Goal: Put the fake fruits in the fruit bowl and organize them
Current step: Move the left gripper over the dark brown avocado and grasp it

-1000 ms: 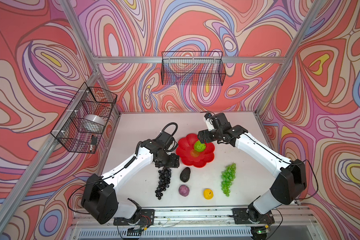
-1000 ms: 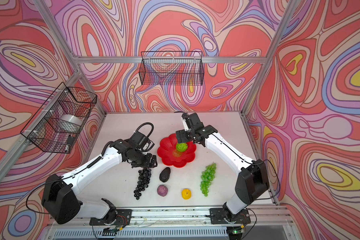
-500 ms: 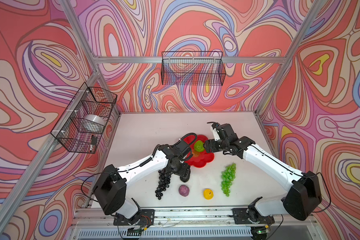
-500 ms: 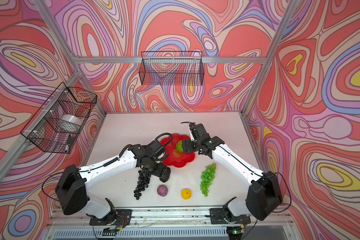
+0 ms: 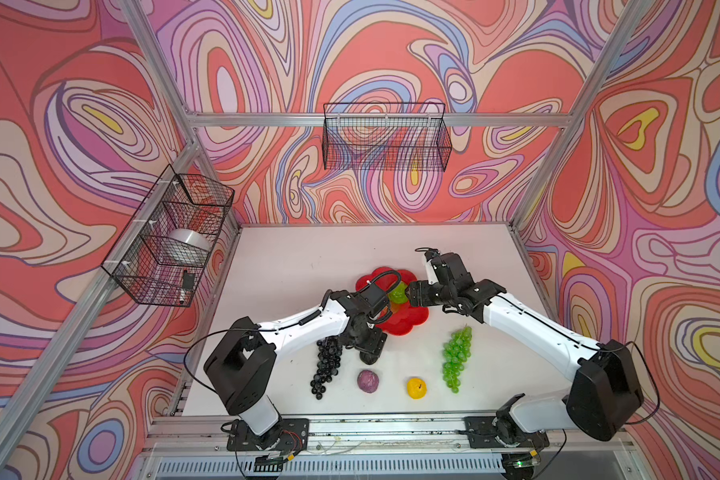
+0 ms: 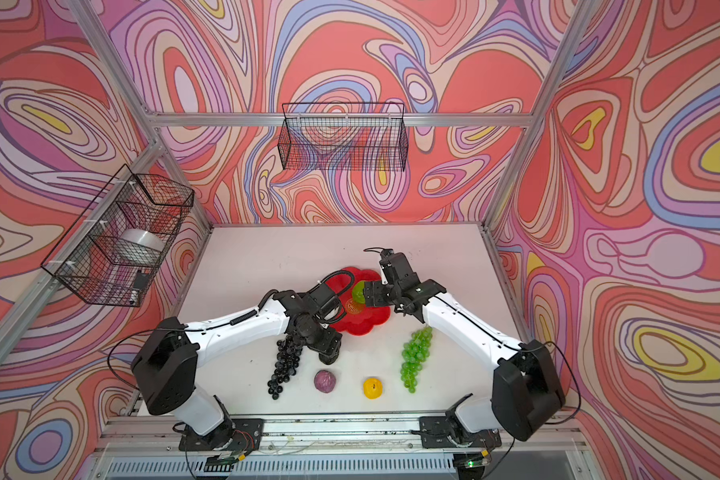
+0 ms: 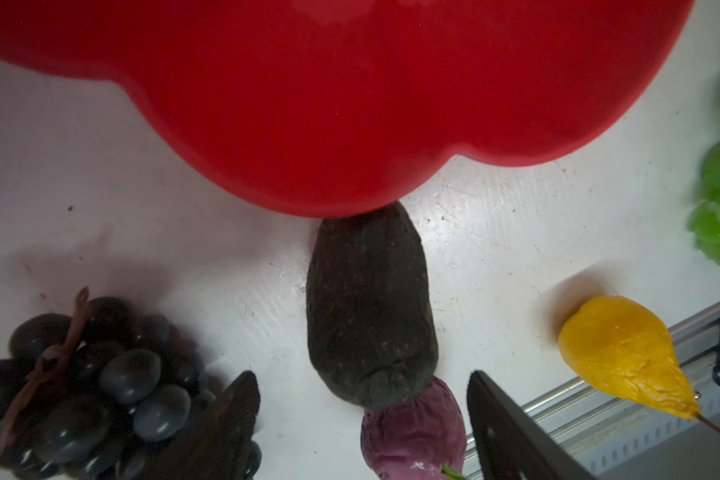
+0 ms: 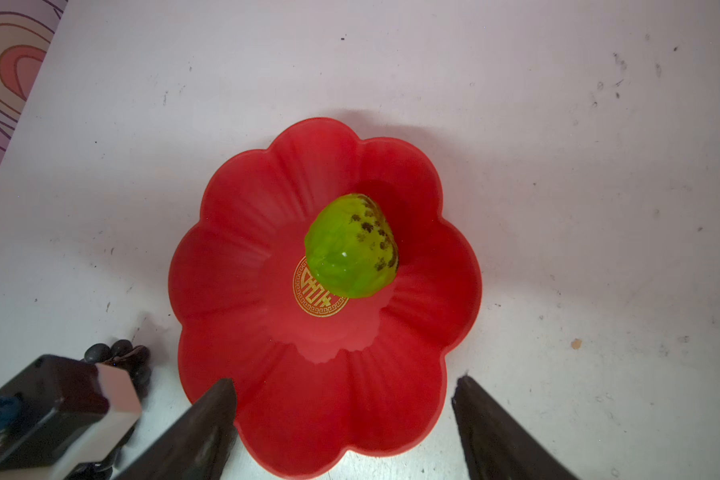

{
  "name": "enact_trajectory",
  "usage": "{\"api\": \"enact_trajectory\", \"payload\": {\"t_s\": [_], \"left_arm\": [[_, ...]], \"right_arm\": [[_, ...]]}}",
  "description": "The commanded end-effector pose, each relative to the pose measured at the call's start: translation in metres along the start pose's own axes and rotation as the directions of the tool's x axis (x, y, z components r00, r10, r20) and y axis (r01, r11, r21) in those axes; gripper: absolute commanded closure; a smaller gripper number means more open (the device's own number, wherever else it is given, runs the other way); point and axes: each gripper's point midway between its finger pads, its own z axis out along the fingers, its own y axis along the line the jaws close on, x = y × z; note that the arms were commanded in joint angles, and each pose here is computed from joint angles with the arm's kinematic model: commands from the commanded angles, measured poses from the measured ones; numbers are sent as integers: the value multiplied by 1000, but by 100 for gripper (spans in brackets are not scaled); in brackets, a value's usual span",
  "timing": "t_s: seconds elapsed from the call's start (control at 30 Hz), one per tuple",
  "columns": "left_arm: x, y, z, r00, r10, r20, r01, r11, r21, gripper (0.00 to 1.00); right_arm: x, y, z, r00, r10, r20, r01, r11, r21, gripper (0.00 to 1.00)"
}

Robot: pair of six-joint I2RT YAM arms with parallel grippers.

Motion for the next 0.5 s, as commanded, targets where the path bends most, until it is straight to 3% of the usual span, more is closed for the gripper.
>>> {"api": "enact_trajectory", "payload": {"t_s": [0.0, 0.23, 0.47], "left_arm": [[-6, -5, 9, 1000, 17, -3, -17, 1000, -1, 18], [-5, 2, 23, 1000, 20, -24, -21, 999, -35, 20], [-8, 1, 32, 1000, 15, -16, -15, 999, -31, 28]], "right_arm": [[-1, -2, 0, 1000, 8, 18, -8, 1000, 8, 15], [1, 0, 4, 1000, 13, 13, -13, 1000, -4, 15], [0, 2, 6, 1000, 12, 10, -12, 1000, -16, 15]]}}
